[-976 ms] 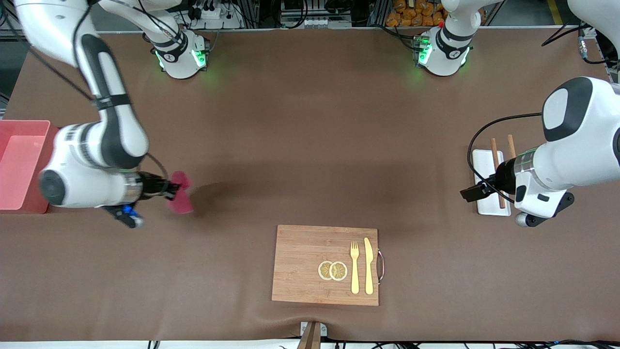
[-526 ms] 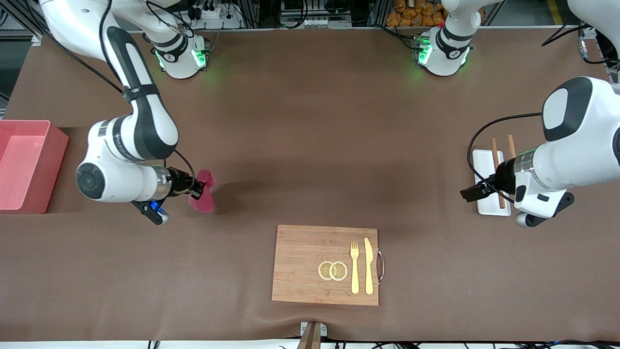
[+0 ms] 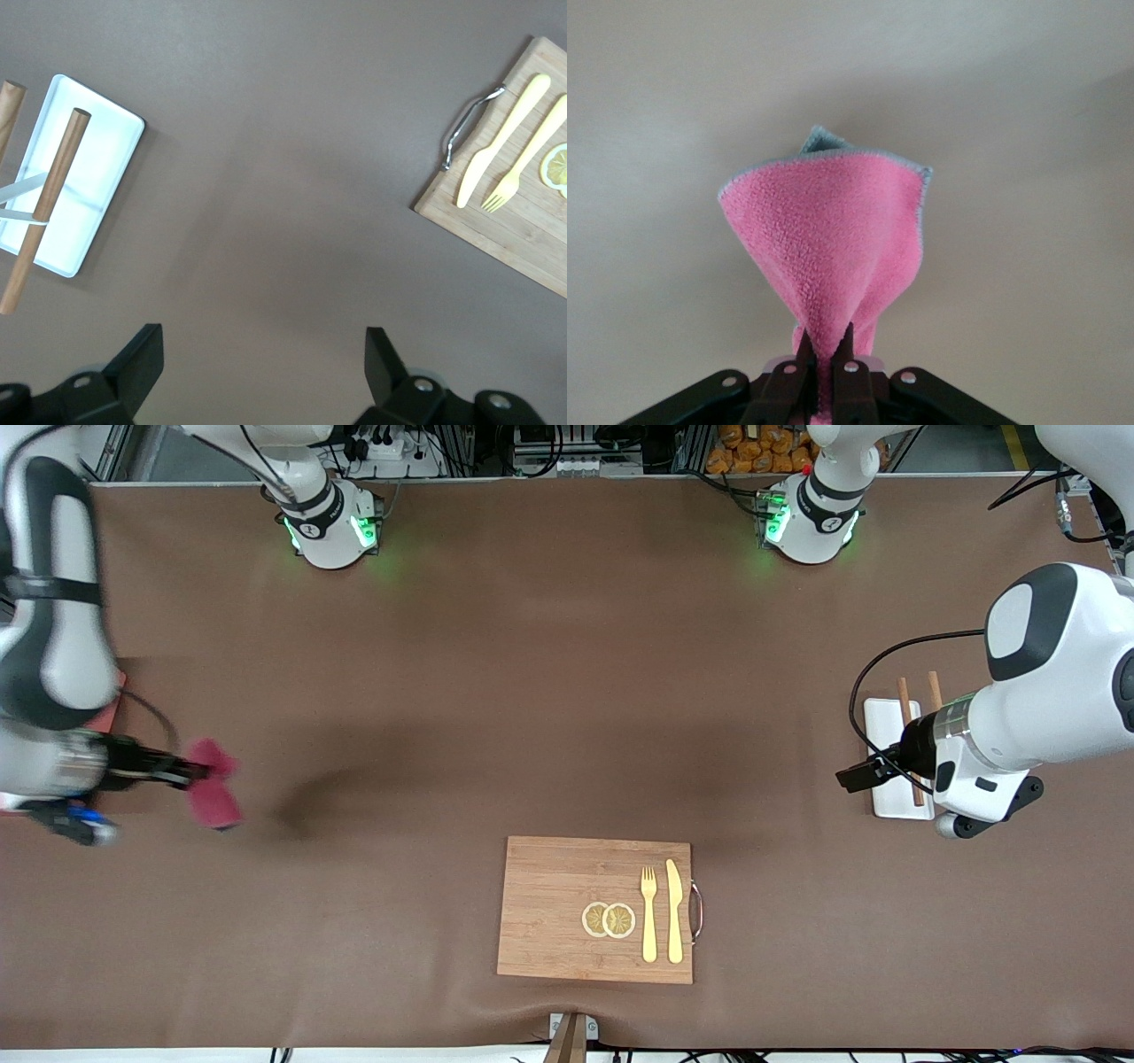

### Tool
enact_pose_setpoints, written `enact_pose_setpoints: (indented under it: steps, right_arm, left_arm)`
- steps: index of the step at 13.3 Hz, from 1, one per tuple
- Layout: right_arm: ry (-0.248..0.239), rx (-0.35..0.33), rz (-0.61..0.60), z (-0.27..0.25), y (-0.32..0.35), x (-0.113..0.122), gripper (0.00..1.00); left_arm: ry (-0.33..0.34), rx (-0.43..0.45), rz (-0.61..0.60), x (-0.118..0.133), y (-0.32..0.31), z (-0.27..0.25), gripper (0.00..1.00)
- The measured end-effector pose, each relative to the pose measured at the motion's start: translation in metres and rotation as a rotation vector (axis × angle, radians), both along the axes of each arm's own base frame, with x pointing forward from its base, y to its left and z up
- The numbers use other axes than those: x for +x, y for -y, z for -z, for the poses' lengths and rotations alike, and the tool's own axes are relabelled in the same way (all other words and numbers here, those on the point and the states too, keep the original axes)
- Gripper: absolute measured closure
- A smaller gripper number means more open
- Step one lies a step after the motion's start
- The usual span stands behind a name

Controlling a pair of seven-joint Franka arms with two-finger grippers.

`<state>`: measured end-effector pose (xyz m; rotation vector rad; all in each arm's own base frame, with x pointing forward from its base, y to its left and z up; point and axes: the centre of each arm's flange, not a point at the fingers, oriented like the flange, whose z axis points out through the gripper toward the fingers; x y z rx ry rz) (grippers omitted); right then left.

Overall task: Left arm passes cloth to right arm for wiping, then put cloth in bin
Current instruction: 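Drop the cloth into the pink bin with the right gripper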

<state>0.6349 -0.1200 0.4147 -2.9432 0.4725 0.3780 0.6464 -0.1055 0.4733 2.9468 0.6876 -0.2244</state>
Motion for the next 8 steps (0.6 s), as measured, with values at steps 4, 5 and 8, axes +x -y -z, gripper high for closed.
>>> enact_pose_setpoints:
  steps: [4, 5, 8]
  right_arm:
    - [0.081, 0.004, -0.236, -0.037, 0.142, -0.036, 0.92]
    - [0.093, -0.003, -0.284, -0.044, 0.176, -0.050, 0.92]
    - [0.140, -0.012, -0.392, -0.054, 0.257, -0.090, 0.92]
  left_arm:
    - [0.007, -0.006, 0.018, -0.003, 0.011, -0.005, 0.00]
    - [0.008, -0.008, 0.025, -0.004, 0.015, -0.006, 0.00]
    - [0.013, -0.013, 0.040, -0.006, 0.024, -0.010, 0.00]
